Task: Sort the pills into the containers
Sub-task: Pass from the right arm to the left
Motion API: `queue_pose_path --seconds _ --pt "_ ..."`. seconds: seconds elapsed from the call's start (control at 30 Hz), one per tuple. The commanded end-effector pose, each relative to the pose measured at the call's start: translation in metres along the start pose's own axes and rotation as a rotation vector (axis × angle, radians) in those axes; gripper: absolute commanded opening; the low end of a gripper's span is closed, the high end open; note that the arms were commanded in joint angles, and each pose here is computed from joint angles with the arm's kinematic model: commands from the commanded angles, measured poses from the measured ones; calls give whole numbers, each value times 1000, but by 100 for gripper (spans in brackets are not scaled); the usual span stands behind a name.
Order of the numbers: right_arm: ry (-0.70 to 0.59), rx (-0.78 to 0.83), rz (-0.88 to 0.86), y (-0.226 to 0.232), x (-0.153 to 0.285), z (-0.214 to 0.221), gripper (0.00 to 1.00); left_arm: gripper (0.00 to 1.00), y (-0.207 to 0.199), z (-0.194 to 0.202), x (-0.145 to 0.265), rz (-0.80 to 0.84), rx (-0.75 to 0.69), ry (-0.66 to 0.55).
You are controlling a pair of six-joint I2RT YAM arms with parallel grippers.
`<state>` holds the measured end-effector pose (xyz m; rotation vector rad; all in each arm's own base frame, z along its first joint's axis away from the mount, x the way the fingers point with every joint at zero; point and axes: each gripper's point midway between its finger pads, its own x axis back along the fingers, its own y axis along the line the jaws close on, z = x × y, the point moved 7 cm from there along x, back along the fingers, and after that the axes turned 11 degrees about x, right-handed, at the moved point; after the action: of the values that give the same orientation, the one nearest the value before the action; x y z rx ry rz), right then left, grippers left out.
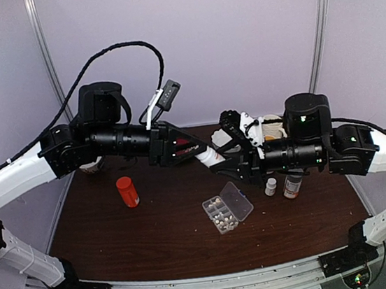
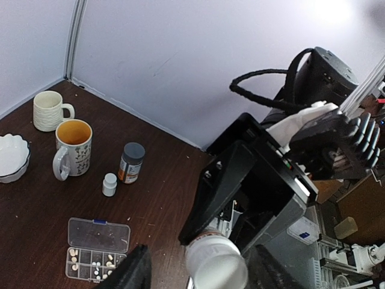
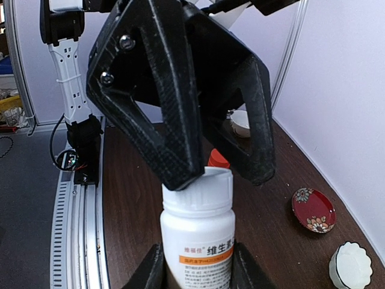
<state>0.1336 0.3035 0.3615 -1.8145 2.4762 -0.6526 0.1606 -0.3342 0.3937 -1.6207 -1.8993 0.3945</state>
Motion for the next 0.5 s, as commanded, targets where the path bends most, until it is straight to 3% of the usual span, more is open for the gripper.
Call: queue_pose_path --seconds 0.0,0.07,0.13,0.3,0.47 --pt "-25 3 25 -5 2 -12 0 50 -13 -8 2 61 -43 -1" --pt "-29 3 20 -4 2 -12 0 41 -13 -8 2 61 -48 2" --pt "-29 -1 20 -4 1 -13 0 38 -12 -7 1 65 -50 9" --pt "-17 -5 24 -5 -1 -12 0 60 -13 -4 -2 92 -44 37" --pt "-23 -8 23 -5 -1 -13 0 52 -11 -3 -3 76 -42 48"
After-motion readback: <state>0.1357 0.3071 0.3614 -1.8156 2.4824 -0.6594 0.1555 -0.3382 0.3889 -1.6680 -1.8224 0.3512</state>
